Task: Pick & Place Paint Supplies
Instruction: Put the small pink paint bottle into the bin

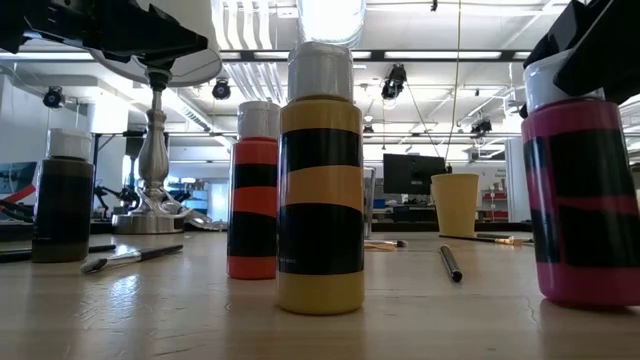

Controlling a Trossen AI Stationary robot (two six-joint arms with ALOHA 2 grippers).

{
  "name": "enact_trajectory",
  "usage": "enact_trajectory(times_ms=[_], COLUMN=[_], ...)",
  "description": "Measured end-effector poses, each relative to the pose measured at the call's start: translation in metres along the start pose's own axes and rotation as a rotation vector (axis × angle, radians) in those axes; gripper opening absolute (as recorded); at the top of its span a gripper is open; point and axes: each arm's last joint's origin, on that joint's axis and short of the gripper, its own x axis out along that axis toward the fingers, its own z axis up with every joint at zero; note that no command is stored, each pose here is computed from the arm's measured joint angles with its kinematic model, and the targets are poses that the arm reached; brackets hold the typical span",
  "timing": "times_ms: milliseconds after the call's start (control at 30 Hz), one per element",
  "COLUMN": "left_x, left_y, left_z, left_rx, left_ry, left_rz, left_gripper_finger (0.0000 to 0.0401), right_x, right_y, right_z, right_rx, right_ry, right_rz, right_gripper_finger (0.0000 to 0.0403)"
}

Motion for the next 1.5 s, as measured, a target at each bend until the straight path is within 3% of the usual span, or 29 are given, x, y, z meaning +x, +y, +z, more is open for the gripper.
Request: enact_trajectory(times_ms=[400,900,1200,1500], left_x=[0.000,0.000,0.000,0.000], left_y=[0.000,0.000,0.000,0.000], left_z=[0.000,0.000,0.000,0.000], left_rx=[0.000,0.000,0.000,0.000], left_ry=[0.000,0.000,0.000,0.000], left_rz=[0.000,0.000,0.000,0.000], left_gripper_finger=[0.0108,0.0108,0.0108,0.0108], right_x=[-0.002,-0.038,-0.036,-0.028], right_y=[0.004,0.006,-0.022,-0.072], right_z=[0.005,0.082,0.126,0.166], right_rx=[-0.007,-0.194,-0.284,-0.294], right_ry=[0.002,0.122,0.132,0.125], right_rz=[0.002,-0.207,-0.314,-0.410], right_gripper_finger=[0.0118,0.0123,0.0113,0.0112])
